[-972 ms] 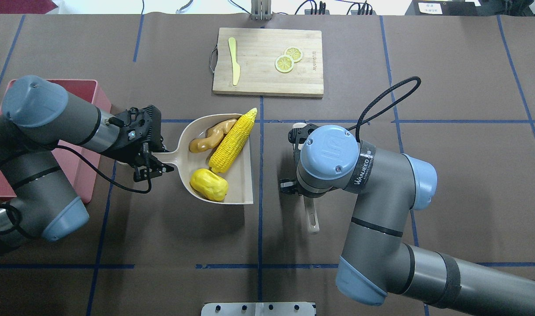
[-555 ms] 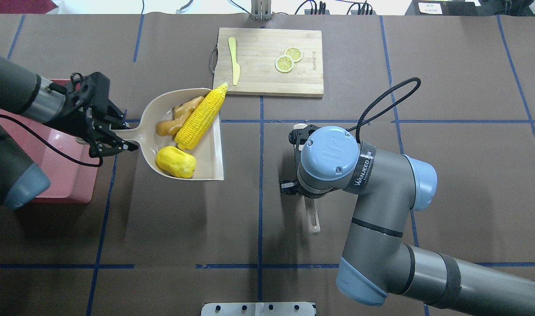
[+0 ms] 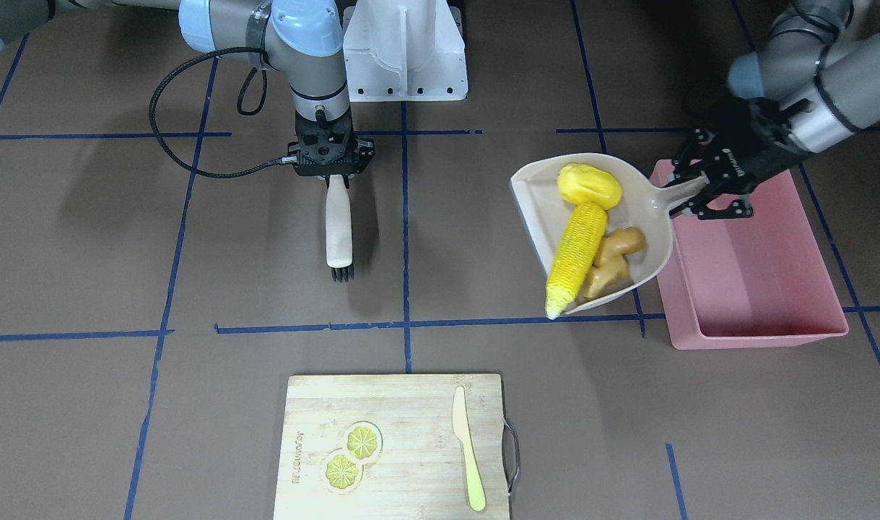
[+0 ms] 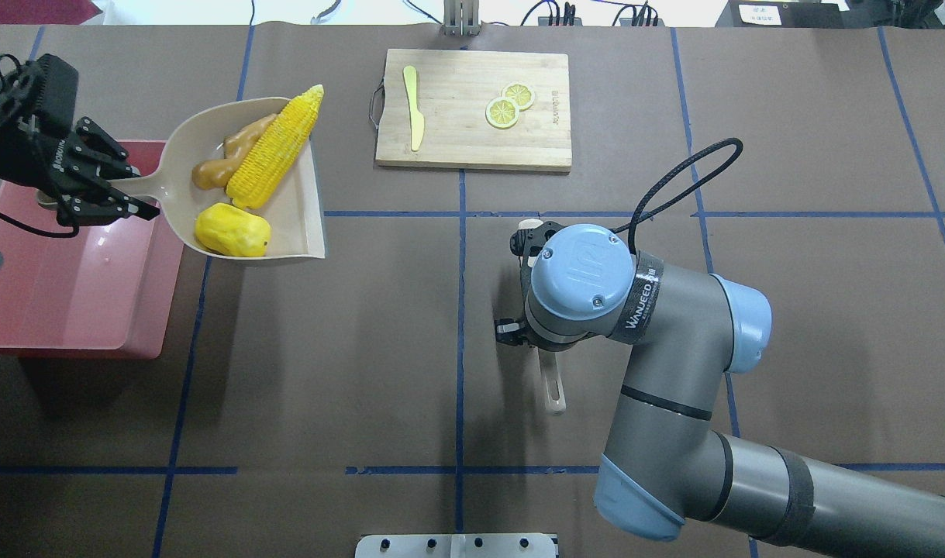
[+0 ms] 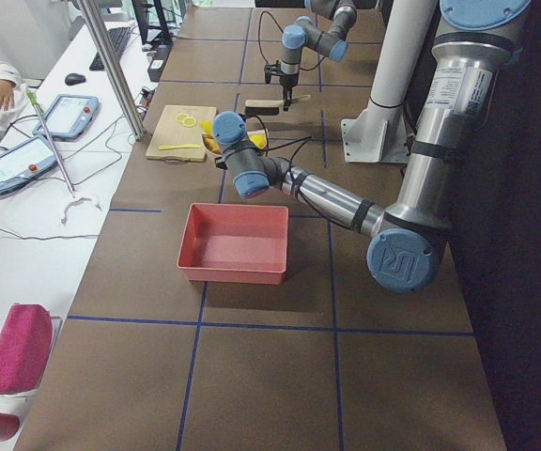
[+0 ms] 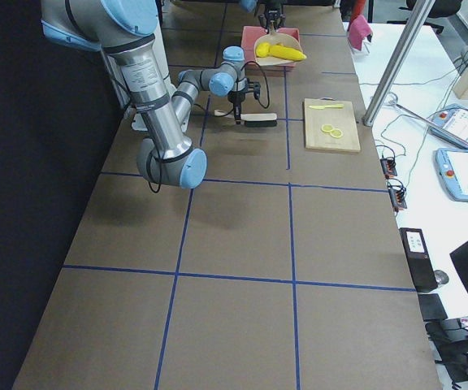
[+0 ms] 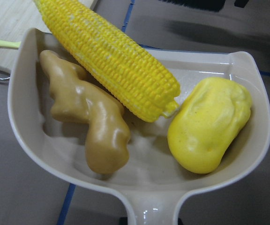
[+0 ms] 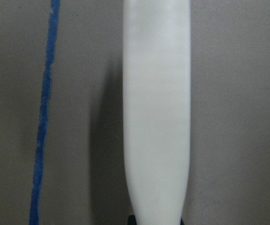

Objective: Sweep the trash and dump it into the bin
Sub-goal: 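Carry the loaded dustpan with the left gripper over the pink bin, then tilt the dustpan with the left gripper to dump items into the bin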

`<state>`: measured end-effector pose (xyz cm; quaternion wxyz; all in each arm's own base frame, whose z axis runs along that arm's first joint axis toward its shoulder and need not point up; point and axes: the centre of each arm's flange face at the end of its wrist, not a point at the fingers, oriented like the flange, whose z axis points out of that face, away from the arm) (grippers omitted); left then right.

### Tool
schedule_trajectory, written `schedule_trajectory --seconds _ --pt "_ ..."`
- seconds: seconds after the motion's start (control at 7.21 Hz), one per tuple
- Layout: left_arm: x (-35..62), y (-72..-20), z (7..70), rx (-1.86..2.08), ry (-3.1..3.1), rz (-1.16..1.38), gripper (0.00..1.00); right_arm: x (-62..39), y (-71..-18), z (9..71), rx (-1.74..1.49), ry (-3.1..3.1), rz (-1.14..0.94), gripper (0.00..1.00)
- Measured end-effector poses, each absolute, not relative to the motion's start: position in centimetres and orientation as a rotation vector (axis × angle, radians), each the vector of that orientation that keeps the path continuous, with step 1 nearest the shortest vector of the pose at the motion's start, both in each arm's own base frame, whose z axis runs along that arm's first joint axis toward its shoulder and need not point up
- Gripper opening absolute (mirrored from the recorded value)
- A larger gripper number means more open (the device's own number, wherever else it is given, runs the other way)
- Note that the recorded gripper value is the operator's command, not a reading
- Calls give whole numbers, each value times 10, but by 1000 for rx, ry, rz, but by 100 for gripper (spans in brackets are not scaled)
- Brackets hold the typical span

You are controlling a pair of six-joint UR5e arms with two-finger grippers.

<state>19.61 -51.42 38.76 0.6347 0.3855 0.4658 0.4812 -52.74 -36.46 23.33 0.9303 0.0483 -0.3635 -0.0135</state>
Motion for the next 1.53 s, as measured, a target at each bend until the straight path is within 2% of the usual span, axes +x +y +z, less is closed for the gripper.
schedule_trajectory --seconds 0.69,1.53 --pt "52 -546 504 919 1054 1055 0 -529 -362 233 104 -741 -29 0" --pt "-22 -529 572 925 789 982 0 -530 -361 232 109 -742 -30 0"
